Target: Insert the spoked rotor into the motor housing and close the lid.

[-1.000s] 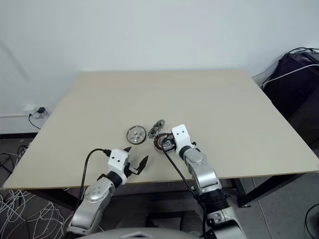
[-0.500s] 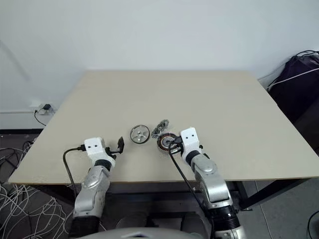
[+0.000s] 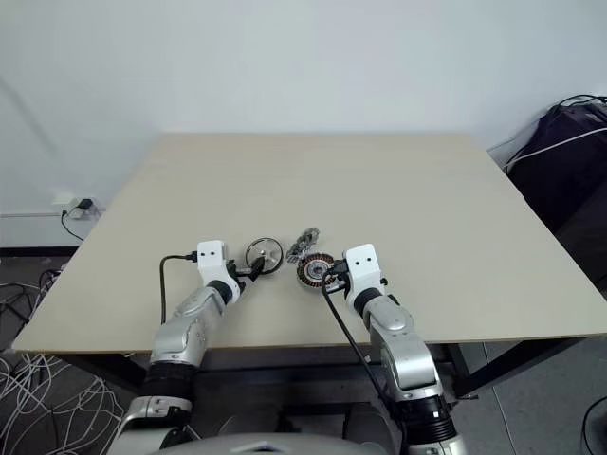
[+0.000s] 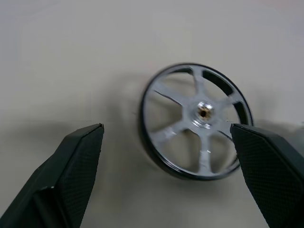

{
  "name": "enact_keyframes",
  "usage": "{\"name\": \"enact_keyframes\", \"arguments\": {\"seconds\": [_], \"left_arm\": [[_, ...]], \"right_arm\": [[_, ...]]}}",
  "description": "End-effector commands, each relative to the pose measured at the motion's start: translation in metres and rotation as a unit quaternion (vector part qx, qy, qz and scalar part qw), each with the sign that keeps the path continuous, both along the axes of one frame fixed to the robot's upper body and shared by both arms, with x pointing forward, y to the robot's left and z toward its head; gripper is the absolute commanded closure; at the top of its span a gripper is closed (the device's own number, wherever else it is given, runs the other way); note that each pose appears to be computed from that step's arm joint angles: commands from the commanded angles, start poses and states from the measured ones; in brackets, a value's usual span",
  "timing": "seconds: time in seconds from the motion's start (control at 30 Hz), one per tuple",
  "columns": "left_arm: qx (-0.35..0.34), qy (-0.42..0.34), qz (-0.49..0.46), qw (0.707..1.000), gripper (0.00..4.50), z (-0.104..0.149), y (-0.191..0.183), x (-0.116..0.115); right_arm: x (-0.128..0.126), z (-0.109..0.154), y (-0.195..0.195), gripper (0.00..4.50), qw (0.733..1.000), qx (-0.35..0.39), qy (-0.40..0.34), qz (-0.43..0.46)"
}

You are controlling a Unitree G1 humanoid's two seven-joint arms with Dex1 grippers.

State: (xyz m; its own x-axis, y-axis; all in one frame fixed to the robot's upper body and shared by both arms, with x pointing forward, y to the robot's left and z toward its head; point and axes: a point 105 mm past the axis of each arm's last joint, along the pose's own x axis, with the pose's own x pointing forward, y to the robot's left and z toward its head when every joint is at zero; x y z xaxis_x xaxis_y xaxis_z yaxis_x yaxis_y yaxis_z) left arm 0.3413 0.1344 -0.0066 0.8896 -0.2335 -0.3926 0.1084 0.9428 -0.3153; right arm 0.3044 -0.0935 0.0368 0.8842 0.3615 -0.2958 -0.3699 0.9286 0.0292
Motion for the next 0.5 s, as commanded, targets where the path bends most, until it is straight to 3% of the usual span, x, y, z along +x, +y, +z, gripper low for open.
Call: {"name": "enact_keyframes", "arguments": {"seconds": [0.03,0.2,0.5], "left_arm": [[-0.03,-0.008,-0.019,0.999,0.0,0.0137,-0.0083,0.007],[-0.024,0.01,-0.005,1.0,0.0,0.0106,-0.0057,0.007],[-0.088,0.042,0.041,0.994,0.0,0.0109,-0.0085,0.0134]], "right_arm": [[0.0035,0.0163,0.0018,4.48,1.0,0.008,-0.029,0.001],[0.0035,0.0155,0.0018,4.48,1.0,0.007,-0.028,0.0],[0.0035,0.0145,0.0056,4.48,1.0,0.01,-0.026,0.004]]}}
